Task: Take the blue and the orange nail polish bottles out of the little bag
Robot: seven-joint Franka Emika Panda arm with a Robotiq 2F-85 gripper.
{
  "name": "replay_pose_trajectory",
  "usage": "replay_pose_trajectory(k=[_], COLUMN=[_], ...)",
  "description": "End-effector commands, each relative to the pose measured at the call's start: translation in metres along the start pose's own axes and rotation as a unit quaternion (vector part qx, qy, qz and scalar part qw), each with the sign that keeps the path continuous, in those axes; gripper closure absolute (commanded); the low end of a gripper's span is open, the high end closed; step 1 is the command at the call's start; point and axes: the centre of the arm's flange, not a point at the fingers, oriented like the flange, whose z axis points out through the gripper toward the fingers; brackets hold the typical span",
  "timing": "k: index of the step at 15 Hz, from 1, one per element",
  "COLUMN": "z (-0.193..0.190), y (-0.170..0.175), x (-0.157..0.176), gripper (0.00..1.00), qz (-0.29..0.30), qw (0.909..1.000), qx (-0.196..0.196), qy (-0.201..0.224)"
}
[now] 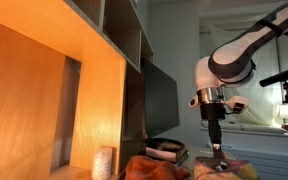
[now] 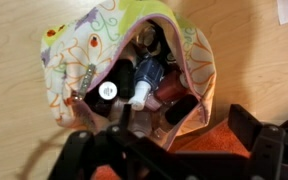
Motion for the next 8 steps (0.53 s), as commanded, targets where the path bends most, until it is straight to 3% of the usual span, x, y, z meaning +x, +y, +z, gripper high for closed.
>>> replay_pose_trajectory(k=[1,3,4,8], z=[-0.0086,-0.0085,-0.0085,-0.0082], y=[-0.0055,-0.0056,-0.0056,-0.0053], x=[-0.0172,-0.0169,-0.0167,-0.0158], gripper=[0.27,0.42,0.12,0.0], qz=[-0.007,-0.008,-0.008,-0.006], qw=[0.9998,0.9998,0.9997,0.9997], qx=[0.012,0.014,0.017,0.018], qy=[0.014,0.013,0.013,0.012])
